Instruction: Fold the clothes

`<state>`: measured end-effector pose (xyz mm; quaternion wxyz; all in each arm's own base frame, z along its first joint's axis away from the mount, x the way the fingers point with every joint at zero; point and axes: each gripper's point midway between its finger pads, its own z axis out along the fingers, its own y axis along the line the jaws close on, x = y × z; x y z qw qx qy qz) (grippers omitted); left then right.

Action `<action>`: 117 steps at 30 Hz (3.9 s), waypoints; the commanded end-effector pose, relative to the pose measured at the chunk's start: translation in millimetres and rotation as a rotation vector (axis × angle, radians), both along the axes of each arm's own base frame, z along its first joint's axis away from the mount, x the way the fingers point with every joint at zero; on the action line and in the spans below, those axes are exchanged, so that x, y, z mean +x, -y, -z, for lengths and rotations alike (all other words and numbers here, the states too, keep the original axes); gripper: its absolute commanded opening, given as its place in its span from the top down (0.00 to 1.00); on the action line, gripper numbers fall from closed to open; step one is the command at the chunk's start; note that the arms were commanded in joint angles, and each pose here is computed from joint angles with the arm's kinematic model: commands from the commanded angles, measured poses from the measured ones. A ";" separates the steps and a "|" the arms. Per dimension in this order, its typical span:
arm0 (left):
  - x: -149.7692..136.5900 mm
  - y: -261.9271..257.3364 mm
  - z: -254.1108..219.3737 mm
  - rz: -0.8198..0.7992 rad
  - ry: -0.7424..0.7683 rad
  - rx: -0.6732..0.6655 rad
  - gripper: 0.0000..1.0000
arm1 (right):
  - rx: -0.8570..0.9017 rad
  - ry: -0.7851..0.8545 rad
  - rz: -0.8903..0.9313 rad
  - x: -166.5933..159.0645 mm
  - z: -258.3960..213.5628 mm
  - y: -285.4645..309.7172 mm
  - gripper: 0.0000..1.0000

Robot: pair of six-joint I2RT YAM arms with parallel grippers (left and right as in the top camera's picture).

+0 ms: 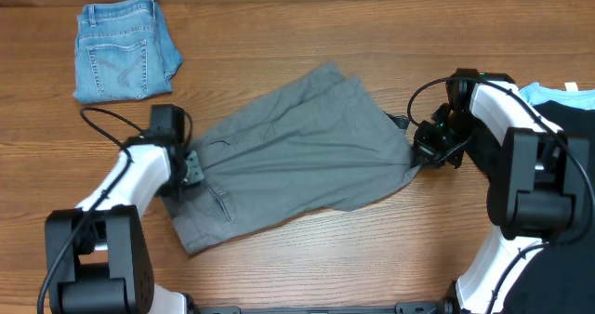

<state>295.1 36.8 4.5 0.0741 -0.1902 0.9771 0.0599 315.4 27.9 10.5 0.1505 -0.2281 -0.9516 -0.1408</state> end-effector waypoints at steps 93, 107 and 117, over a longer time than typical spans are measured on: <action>-58.9 26.1 -85.5 -0.061 0.065 -0.204 0.09 | 0.276 0.737 -0.378 161.7 -86.2 -130.5 0.37; -50.4 18.8 -7.3 -0.143 -0.105 -0.180 0.41 | 0.050 0.564 -0.222 142.8 -61.6 -27.3 0.17; -53.5 17.9 8.2 -0.149 -0.156 -0.175 0.46 | 0.136 0.686 -0.440 143.2 -35.8 -59.1 0.00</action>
